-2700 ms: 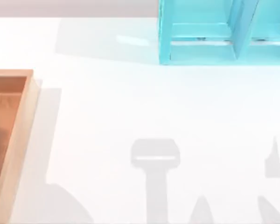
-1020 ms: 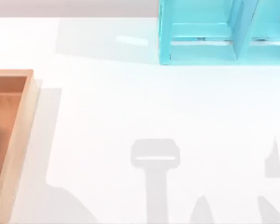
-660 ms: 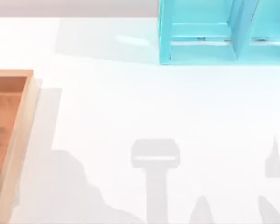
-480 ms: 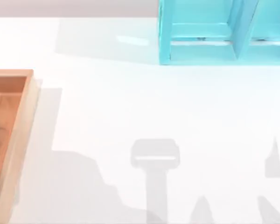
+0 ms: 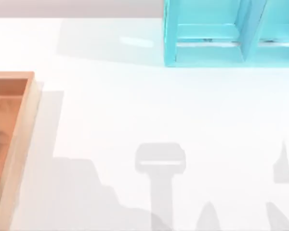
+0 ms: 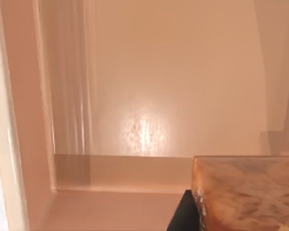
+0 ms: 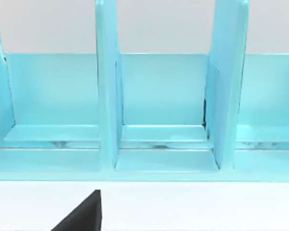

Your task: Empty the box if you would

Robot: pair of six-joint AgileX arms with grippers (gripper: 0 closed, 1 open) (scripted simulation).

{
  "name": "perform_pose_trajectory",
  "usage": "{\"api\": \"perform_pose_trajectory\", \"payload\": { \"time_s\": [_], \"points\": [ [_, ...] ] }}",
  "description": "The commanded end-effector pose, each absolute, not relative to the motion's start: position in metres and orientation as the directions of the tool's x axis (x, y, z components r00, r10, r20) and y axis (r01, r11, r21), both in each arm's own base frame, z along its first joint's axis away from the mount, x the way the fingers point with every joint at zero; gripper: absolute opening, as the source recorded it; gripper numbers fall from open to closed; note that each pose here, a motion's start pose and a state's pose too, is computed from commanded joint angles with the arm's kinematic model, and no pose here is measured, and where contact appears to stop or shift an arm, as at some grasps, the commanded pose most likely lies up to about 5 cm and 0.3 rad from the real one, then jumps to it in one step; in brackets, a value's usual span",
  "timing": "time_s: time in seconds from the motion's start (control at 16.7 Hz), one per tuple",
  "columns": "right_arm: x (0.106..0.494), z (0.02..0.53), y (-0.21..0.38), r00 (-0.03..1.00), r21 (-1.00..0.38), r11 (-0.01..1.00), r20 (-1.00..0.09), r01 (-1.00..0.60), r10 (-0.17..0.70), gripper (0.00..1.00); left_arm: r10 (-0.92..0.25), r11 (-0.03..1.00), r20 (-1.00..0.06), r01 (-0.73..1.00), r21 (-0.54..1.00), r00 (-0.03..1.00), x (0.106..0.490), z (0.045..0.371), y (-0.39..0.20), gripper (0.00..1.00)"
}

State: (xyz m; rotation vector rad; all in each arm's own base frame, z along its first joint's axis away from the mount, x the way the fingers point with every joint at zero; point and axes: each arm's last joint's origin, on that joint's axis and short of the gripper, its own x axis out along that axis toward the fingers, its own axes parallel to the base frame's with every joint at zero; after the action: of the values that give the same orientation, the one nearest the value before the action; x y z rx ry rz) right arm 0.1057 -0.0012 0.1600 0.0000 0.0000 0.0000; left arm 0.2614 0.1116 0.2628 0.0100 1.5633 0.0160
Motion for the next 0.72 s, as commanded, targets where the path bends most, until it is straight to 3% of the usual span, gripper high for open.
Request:
{"api": "perform_pose_trajectory", "payload": {
  "time_s": [0.3,0.72],
  "points": [
    [0.106,0.16,-0.001,1.0,0.0,1.0,0.0,0.0,0.0,1.0,0.021,0.999,-1.0,-0.027,0.021,0.021,0.27,0.263,0.092,0.0],
    [0.106,0.16,-0.001,1.0,0.0,1.0,0.0,0.0,0.0,1.0,-0.015,0.996,-0.996,-0.085,-0.023,0.09,0.28,0.257,0.0,0.0]
  ]
}}
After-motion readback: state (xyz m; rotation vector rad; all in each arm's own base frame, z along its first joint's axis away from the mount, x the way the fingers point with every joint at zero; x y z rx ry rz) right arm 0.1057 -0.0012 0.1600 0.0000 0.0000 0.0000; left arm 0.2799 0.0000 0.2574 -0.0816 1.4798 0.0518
